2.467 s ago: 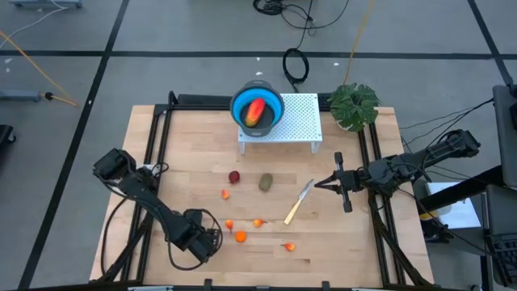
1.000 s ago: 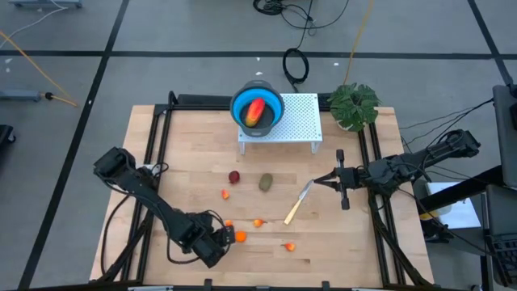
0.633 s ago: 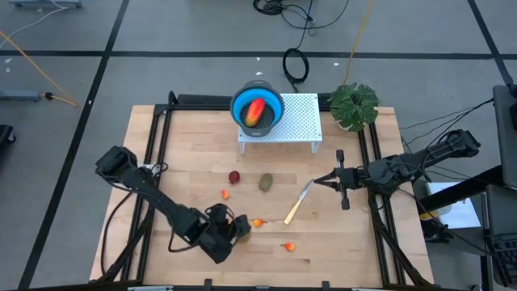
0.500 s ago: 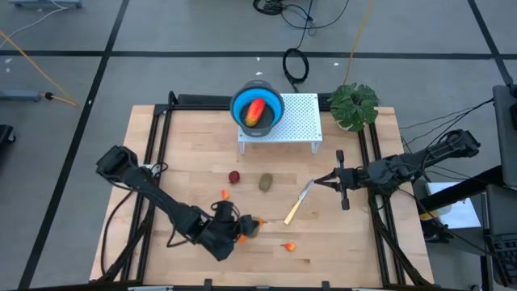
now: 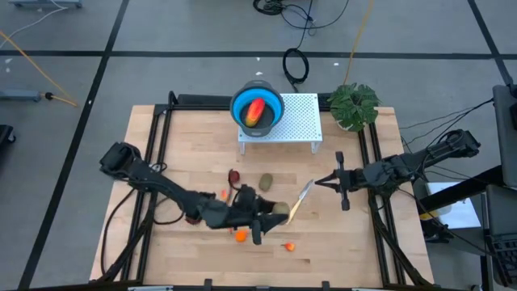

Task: Pick & Place Fruit
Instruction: Put the green kiwi into the blue strainer bowl on the shelf

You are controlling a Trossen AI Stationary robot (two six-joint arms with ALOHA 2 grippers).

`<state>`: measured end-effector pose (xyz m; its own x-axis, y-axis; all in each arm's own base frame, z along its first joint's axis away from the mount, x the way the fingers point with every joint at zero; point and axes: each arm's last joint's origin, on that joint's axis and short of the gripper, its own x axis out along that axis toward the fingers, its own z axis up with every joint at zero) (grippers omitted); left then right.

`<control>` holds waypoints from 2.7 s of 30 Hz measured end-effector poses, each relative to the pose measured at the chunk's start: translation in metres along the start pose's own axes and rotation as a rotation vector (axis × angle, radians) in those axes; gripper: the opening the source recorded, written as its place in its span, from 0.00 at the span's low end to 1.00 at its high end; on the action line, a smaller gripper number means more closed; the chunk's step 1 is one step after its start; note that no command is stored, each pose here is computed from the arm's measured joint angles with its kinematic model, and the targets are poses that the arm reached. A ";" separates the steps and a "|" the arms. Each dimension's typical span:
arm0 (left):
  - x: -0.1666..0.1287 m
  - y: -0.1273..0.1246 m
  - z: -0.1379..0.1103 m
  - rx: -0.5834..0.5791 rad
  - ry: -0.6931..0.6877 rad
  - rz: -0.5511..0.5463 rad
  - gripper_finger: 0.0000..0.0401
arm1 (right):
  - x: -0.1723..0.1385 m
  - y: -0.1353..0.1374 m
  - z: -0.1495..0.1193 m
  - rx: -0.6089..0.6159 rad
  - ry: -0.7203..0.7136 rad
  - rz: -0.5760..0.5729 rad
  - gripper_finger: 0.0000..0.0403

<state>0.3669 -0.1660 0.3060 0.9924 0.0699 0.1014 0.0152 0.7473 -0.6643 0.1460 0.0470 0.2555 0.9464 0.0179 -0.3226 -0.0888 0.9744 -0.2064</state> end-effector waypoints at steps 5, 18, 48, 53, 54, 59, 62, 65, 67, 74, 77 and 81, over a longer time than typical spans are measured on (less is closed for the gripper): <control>0.009 0.001 0.027 0.111 -0.082 -0.244 0.54 | 0.000 0.000 -0.003 -0.033 0.028 0.003 0.00; 0.013 0.007 0.061 0.252 -0.206 -0.592 0.54 | -0.010 0.002 -0.006 -0.075 0.023 0.215 0.00; -0.008 -0.010 0.071 0.663 -0.432 -1.081 0.54 | -0.063 -0.018 -0.020 -0.059 -0.065 0.233 0.00; -0.008 -0.010 0.071 0.673 -0.436 -1.089 0.54 | -0.071 -0.020 -0.021 -0.032 -0.094 0.229 0.00; -0.008 -0.010 0.071 0.673 -0.437 -1.089 0.54 | -0.072 -0.020 -0.022 -0.031 -0.099 0.228 0.00; -0.007 -0.010 0.072 0.623 -0.435 -1.040 0.54 | -0.073 -0.020 -0.025 -0.031 -0.069 0.231 0.00; -0.004 -0.007 0.075 0.490 -0.431 -0.892 0.54 | -0.073 -0.020 -0.026 -0.024 -0.064 0.231 0.00; 0.003 -0.001 0.076 0.323 -0.420 -0.664 0.54 | -0.074 -0.020 -0.026 -0.020 -0.070 0.230 0.00; 0.008 0.005 0.076 0.222 -0.421 -0.498 0.54 | -0.075 -0.020 -0.026 -0.002 -0.071 0.230 0.00; 0.023 0.037 0.082 -0.033 -0.440 -0.107 0.54 | -0.078 -0.021 -0.026 0.047 -0.086 0.228 0.00; 0.028 0.051 0.089 -0.030 -0.400 -0.019 0.54 | -0.078 -0.021 -0.026 0.047 -0.085 0.228 0.00; 0.028 0.070 0.105 -0.039 -0.310 0.139 0.54 | -0.078 -0.021 -0.026 0.047 -0.086 0.228 0.00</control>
<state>0.3833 -0.0423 0.3397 0.9009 0.3716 0.2244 -0.1069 0.6908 -0.7151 0.0665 0.0194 0.2610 0.9264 0.2559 -0.2762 -0.2907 0.9523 -0.0929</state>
